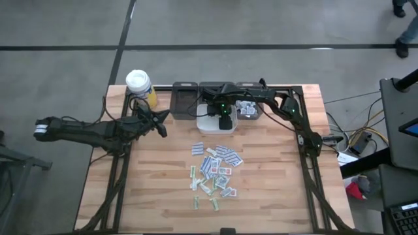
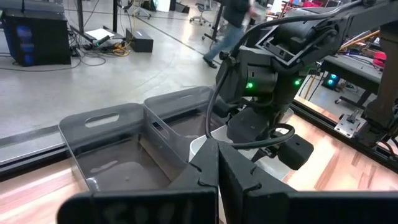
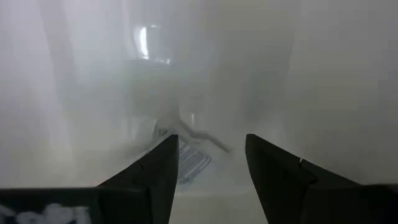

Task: Pick & Place First Aid Supplies
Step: Put the blue alcohol pad into the right black bin

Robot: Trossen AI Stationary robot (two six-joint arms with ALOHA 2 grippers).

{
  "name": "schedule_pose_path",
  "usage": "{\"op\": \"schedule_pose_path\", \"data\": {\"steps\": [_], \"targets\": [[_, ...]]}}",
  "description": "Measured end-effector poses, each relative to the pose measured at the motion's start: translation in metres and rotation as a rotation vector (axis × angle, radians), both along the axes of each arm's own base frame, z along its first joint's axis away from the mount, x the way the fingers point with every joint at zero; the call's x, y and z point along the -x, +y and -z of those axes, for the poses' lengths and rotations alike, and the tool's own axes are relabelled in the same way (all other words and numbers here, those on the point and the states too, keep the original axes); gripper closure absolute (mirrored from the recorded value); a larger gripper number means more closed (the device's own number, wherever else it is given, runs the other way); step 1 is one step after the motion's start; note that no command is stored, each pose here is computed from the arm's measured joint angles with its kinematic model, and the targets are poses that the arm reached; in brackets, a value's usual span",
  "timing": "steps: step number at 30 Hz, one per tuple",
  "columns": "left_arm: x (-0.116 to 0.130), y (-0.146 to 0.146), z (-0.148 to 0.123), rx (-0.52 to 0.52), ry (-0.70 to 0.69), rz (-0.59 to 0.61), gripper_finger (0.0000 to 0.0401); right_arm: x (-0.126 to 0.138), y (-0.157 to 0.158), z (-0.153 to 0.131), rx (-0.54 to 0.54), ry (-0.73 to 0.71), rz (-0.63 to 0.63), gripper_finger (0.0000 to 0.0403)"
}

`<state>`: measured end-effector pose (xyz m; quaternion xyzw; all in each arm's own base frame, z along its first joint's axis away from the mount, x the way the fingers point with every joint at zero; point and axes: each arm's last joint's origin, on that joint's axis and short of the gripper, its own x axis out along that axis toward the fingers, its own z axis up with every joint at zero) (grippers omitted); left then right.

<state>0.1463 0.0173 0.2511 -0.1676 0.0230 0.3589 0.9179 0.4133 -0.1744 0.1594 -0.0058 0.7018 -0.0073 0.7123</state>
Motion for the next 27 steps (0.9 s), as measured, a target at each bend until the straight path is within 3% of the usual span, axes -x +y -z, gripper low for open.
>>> {"op": "schedule_pose_path", "data": {"steps": [11,27], "targets": [[0.000,0.000,0.000,-0.014,0.013,0.002,0.0401,-0.004,0.013,0.001,0.055,0.041,-0.053,0.0218],[0.000,0.000,0.000,-0.032,0.028,0.005,0.0401,-0.007,0.030,0.004,0.049,0.062,-0.101,0.0237]]}}
